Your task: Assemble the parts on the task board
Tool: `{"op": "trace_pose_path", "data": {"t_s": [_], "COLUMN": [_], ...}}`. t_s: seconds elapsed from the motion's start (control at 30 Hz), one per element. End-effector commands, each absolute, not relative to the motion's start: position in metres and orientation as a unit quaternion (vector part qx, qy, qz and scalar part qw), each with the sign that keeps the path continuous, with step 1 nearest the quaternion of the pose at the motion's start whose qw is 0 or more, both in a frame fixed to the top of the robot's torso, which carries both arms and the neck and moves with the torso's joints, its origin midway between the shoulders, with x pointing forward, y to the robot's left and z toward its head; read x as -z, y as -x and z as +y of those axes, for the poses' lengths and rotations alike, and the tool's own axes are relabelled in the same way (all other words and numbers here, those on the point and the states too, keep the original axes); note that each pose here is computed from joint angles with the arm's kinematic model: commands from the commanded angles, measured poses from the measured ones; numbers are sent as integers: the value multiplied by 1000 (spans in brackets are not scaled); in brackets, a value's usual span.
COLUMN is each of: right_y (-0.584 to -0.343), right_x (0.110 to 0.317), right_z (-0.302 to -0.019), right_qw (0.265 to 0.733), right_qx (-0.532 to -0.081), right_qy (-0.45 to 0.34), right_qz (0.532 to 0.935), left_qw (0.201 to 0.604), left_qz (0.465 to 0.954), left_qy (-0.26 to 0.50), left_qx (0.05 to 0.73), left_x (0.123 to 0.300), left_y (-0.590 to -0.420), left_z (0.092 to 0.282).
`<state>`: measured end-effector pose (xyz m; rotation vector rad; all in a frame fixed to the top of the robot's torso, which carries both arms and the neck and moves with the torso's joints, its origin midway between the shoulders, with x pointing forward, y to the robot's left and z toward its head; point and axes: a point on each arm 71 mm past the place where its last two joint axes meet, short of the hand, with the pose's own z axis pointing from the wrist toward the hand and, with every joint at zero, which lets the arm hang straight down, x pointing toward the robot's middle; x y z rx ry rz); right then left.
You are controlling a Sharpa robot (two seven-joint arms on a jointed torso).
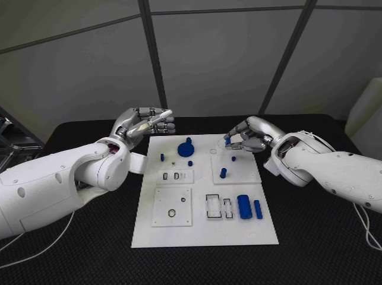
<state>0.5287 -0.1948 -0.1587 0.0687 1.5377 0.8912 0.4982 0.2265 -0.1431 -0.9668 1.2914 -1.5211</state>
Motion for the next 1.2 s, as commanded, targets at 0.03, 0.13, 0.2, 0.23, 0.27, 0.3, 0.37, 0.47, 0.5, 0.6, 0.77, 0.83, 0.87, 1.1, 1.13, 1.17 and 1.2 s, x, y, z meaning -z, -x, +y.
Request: {"op": "trace_pose_path", "data": {"t_s": [0.03, 0.13, 0.2, 0.23, 0.27, 0.3, 0.37, 0.47, 0.5, 0.6, 0.77, 0.83, 0.87, 1.1, 1.13, 1.17, 1.2], "right_y": [-523, -517, -514, -512, -510, -508, -506, -501, -500, -497, -494, -492, -491, -488, -488, -488, -488], "right_x": [155, 158, 160, 161, 163, 165, 168, 173, 175, 179, 187, 190, 191, 195, 195, 195, 196], "right_z": [-173, -153, -141, -134, -128, -122, -112, -97, -92, -83, -70, -63, -61, -50, -49, -48, -48], "right_qw": [624, 617, 614, 611, 608, 605, 601, 596, 595, 593, 587, 584, 583, 583, 583, 583, 583], "right_qx": [-413, -412, -408, -405, -403, -400, -396, -389, -387, -381, -367, -365, -364, -365, -365, -364, -364], "right_qy": [-19, 1, 14, 20, 24, 28, 35, 47, 51, 60, 73, 78, 80, 86, 87, 87, 88], "right_qz": [664, 670, 676, 680, 684, 688, 693, 701, 703, 707, 718, 721, 722, 720, 721, 721, 721], "left_qw": [443, 442, 442, 442, 441, 441, 441, 440, 439, 438, 435, 434, 434, 432, 432, 432, 432], "left_qz": [521, 521, 521, 521, 521, 520, 520, 521, 521, 521, 522, 522, 522, 524, 524, 524, 524], "left_qy": [388, 389, 390, 391, 391, 391, 391, 391, 391, 391, 390, 390, 390, 390, 390, 390, 390], "left_qx": [618, 618, 618, 618, 618, 618, 618, 619, 619, 620, 621, 621, 622, 622, 622, 622, 622], "left_x": [142, 142, 142, 142, 143, 143, 143, 143, 143, 143, 143, 143, 143, 144, 144, 144, 144], "left_y": [-498, -499, -499, -499, -499, -499, -499, -500, -500, -500, -501, -501, -501, -501, -501, -501, -501], "left_z": [226, 226, 225, 225, 225, 225, 225, 223, 222, 221, 219, 218, 218, 217, 217, 217, 217]}}
